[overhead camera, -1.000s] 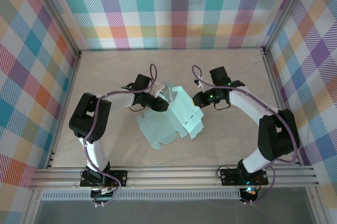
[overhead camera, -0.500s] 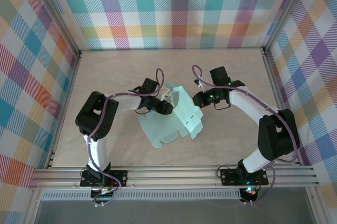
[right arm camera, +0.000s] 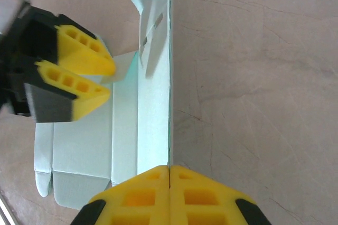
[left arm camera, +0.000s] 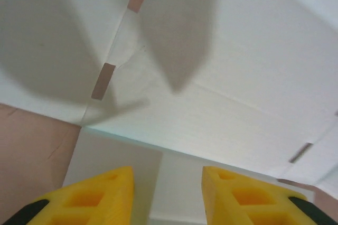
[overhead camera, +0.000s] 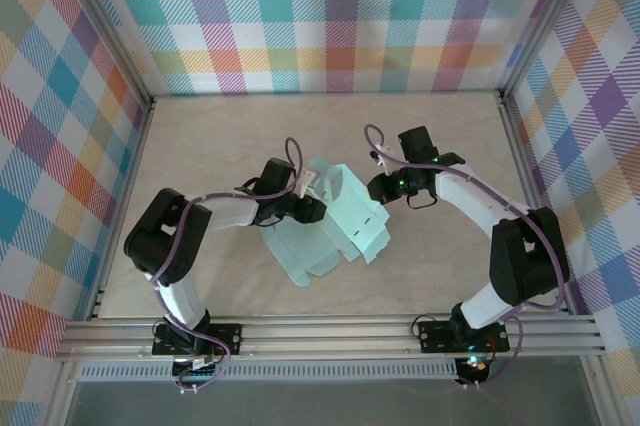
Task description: Fold the paper box
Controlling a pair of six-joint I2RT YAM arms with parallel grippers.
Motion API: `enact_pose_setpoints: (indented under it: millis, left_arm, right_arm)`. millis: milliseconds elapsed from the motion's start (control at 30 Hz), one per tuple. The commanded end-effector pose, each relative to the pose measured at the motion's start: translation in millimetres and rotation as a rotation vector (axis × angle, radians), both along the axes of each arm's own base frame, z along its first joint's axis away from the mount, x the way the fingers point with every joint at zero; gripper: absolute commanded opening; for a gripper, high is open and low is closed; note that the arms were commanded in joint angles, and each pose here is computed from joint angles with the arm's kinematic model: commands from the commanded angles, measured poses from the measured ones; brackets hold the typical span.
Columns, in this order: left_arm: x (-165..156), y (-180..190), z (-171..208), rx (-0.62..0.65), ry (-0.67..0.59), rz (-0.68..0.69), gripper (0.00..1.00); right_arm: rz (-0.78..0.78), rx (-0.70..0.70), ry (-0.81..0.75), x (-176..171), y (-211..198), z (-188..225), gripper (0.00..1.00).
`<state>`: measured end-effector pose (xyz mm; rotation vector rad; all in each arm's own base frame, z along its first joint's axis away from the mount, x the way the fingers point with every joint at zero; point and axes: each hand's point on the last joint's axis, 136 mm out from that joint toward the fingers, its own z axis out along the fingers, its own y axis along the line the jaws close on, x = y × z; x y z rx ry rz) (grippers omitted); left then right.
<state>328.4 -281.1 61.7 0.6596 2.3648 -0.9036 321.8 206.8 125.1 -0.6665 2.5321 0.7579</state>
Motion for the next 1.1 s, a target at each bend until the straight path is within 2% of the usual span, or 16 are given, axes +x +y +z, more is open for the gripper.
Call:
enact_pose_setpoints:
  millis: [0,167,333,633,900,967,1033,1067]
  left_arm:
    - [4,-6,44,-0.098,-0.087,-0.018,0.39]
    - [16,-1,70,-0.08,-0.195,-0.013,0.41]
    - [32,-3,88,0.0,-0.284,-0.091,0.5]
    - [59,-14,86,0.076,-0.271,-0.226,0.49]
    - [63,-22,68,0.143,-0.215,-0.283,0.4]
    - [63,-25,65,0.148,-0.207,-0.293,0.35]
    - [62,-29,64,0.143,-0.192,-0.304,0.2]
    - [63,-31,65,0.133,-0.191,-0.309,0.19]
  right_arm:
    - [-0.004,0.0,-0.03,3,-2,8,0.0]
    - [0.009,-0.008,-0.036,-1,-3,8,0.0]
    - [0.018,-0.017,-0.045,-2,-3,9,0.0]
    - [0.038,-0.004,-0.034,-6,3,10,0.0]
    - [0.046,0.003,-0.028,-6,5,13,0.0]
    - [0.047,0.003,-0.026,-6,6,13,0.0]
    - [0.048,0.002,-0.02,-7,6,12,0.0]
    - [0.051,0.002,-0.018,-7,7,11,0.0]
